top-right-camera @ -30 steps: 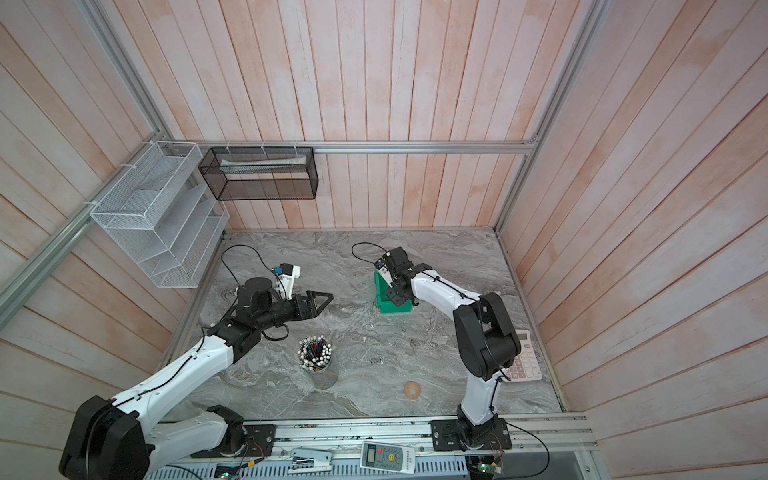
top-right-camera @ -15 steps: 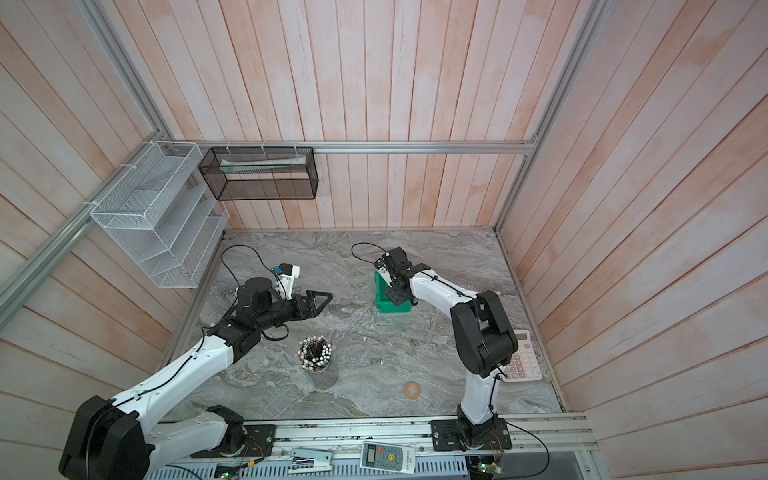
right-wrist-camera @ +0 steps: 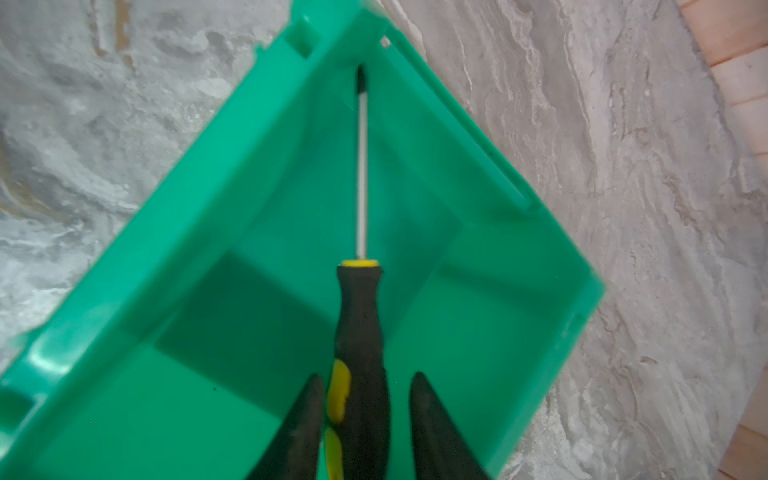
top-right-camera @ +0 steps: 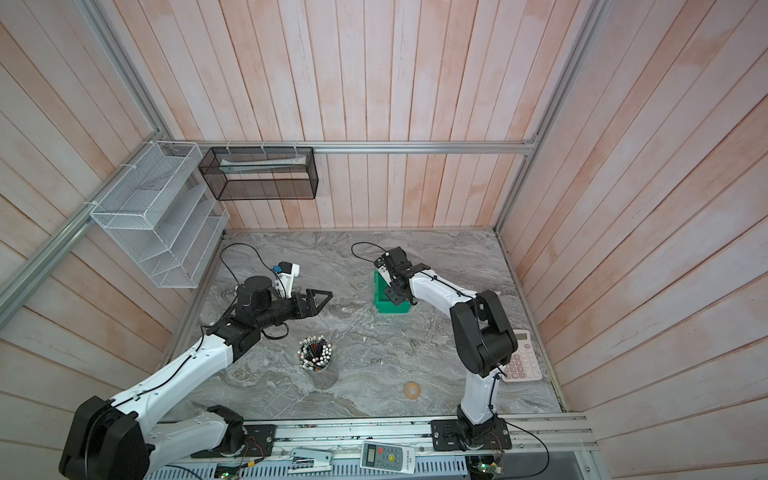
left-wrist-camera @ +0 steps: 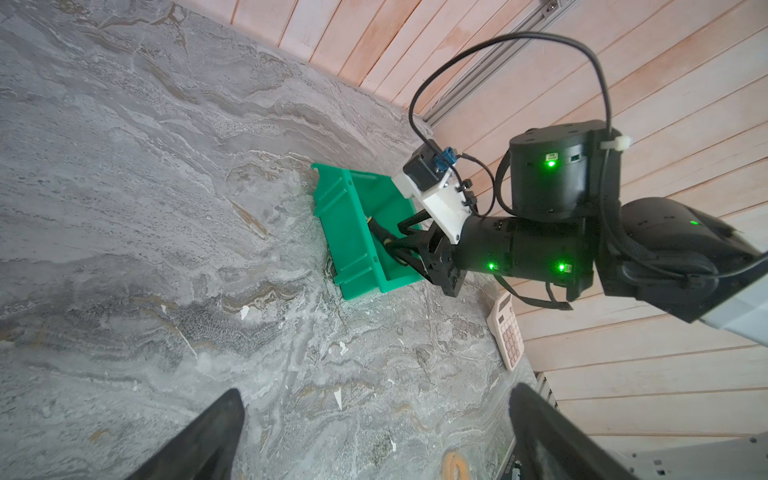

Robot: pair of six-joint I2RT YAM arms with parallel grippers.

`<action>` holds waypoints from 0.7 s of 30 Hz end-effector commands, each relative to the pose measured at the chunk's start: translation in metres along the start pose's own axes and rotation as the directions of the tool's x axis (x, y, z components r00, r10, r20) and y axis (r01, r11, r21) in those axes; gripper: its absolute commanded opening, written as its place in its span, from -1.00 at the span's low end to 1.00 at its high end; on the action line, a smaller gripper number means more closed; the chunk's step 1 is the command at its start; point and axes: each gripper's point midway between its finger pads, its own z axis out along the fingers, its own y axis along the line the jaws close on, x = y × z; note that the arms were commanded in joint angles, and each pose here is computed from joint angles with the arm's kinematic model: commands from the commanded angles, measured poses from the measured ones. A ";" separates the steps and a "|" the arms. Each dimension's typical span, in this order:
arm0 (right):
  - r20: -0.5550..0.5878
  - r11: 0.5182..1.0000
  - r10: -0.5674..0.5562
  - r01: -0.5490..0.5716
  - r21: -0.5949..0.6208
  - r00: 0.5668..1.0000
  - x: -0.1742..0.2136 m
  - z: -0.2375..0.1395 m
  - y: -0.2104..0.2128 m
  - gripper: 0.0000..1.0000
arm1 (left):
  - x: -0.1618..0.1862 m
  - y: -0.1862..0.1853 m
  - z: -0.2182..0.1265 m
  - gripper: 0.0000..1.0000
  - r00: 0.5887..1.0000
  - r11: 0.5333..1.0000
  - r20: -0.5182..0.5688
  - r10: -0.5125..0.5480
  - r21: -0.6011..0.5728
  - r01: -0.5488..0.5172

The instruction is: Put the screwdriver in the bin

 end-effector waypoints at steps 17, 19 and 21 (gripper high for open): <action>0.149 0.995 0.077 -0.085 0.053 0.986 -0.034 -0.037 -0.019 0.13 | -0.021 -0.008 -0.005 1.00 0.997 0.997 0.035 0.070 -0.035 -0.069; 0.206 0.989 0.106 -0.125 0.079 0.973 -0.044 -0.051 -0.029 0.29 | -0.027 -0.009 -0.006 1.00 0.995 0.995 0.047 0.091 -0.051 -0.089; 0.260 0.980 0.140 -0.172 0.102 0.955 -0.053 -0.064 -0.040 0.30 | -0.037 -0.011 -0.007 1.00 0.992 0.992 0.063 0.107 -0.068 -0.103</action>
